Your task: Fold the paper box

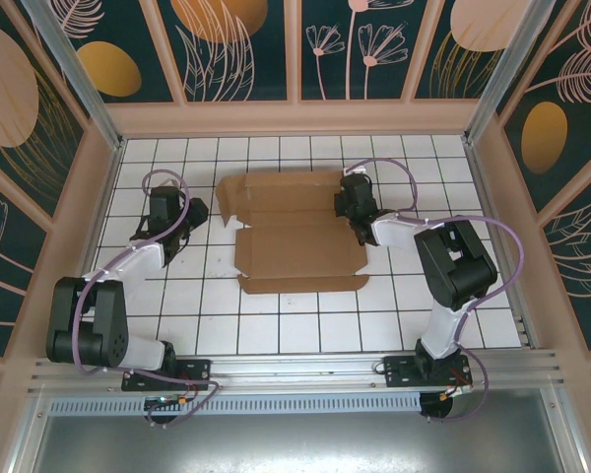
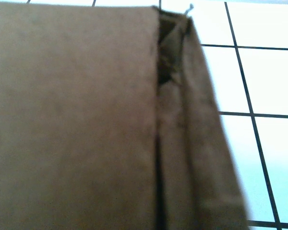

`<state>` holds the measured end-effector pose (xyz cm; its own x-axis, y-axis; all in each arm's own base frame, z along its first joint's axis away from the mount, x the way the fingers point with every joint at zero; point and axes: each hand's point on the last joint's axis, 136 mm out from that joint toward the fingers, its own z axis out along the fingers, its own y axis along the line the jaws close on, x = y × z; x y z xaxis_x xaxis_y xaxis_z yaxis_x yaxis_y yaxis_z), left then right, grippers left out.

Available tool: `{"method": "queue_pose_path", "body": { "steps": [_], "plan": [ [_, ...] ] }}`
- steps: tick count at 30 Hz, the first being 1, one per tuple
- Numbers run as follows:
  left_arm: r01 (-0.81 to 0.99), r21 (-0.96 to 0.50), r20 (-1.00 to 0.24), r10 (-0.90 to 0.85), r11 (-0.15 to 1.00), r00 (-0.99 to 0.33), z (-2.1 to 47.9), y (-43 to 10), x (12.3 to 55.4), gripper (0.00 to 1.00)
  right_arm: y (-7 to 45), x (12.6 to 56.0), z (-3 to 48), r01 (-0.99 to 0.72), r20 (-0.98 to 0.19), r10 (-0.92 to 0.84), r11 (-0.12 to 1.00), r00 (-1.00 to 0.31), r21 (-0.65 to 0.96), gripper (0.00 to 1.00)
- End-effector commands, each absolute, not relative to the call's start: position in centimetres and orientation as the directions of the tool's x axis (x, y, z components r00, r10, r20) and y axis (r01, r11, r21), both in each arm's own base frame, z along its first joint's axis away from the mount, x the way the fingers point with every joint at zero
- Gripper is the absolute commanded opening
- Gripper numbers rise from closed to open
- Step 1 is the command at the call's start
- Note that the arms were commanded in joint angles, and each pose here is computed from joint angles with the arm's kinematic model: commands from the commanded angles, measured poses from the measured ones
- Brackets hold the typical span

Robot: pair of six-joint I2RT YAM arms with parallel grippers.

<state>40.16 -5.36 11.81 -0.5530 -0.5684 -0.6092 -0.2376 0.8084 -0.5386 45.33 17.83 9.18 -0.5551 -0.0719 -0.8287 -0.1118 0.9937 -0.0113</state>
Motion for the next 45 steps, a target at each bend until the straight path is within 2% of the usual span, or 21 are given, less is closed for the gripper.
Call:
{"method": "queue_pose_path", "body": {
  "steps": [1,3,8,16,22,33,40,45],
  "plan": [
    [-0.204,-0.527,-0.630,-0.540,0.825,-0.558,12.0,-5.5,41.4,0.29,18.2,44.2,5.9,-0.156,-0.756,-0.108,0.988,-0.646,-0.009,0.00],
    [-0.199,-0.455,-0.645,-0.475,0.868,-0.598,11.0,-5.3,42.3,0.30,18.4,44.2,5.9,-0.164,-0.756,-0.109,0.986,-0.645,-0.003,0.00],
    [-0.097,-0.469,-0.629,-0.409,0.878,-0.661,10.2,-7.4,43.5,0.33,18.6,44.4,5.8,-0.170,-0.753,-0.113,0.985,-0.648,-0.001,0.00],
    [0.064,-0.514,-0.670,-0.353,0.856,-0.654,11.2,-10.7,43.6,0.40,19.1,44.7,5.8,-0.182,-0.750,-0.113,0.983,-0.652,0.010,0.00],
    [0.168,-0.422,-0.735,-0.228,0.891,-0.638,11.8,-12.9,44.0,0.41,19.3,44.8,5.7,-0.192,-0.745,-0.120,0.981,-0.656,0.011,0.00],
    [0.290,-0.332,-0.817,-0.120,0.898,-0.563,13.7,-14.4,45.3,0.43,19.8,44.8,5.5,-0.212,-0.736,-0.124,0.977,-0.665,0.027,0.00],
    [0.320,-0.211,-0.888,-0.045,0.924,-0.458,15.2,-15.2,46.1,0.50,20.2,44.5,5.3,-0.233,-0.727,-0.133,0.972,-0.673,0.038,0.00],
    [0.368,-0.162,-0.913,0.002,0.916,-0.408,15.4,-15.6,46.5,0.51,20.5,44.3,5.0,-0.253,-0.718,-0.144,0.966,-0.681,0.046,0.00]
  ]
}}
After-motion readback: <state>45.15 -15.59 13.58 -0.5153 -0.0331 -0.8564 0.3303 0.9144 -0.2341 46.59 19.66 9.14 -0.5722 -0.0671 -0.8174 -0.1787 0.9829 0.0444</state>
